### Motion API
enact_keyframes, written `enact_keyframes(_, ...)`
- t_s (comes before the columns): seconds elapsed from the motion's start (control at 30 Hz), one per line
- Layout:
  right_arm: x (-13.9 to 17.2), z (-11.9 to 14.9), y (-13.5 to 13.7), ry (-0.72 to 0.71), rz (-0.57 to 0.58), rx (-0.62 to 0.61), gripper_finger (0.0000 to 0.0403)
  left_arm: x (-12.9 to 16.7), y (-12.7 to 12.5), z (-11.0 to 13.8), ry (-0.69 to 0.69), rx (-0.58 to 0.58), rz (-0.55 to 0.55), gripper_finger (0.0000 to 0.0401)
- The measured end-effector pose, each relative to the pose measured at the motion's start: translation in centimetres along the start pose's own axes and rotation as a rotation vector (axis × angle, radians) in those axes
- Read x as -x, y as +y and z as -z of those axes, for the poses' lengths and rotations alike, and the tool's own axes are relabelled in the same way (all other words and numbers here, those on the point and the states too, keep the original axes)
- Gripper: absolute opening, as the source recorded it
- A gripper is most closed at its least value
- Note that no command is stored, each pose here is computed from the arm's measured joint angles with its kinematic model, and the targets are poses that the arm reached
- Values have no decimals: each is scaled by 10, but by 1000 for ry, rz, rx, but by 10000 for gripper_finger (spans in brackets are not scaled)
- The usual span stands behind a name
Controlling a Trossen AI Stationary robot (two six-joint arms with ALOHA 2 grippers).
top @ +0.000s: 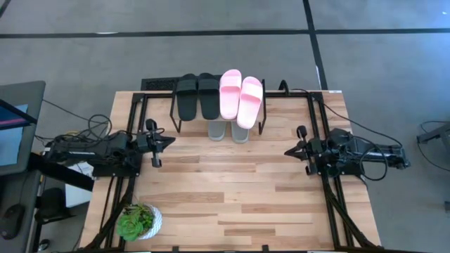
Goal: Pick and place slides into the shelf
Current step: Return to Home Position
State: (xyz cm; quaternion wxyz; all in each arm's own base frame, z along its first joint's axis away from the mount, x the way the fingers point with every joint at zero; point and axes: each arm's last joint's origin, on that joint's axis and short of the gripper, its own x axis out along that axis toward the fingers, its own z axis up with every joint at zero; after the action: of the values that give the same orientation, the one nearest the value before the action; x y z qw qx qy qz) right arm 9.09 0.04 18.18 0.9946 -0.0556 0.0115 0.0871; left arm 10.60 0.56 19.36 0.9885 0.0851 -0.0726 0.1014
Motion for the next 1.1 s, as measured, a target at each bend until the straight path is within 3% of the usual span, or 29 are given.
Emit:
enact_keyframes(0.73,-7,12,-1,-70,49,6,0,1,-2,9,1,8,23,6)
enact_keyframes(1.1,-10,17,-3,-15,76,1,0,2,-3,24,157,-13,-10,6)
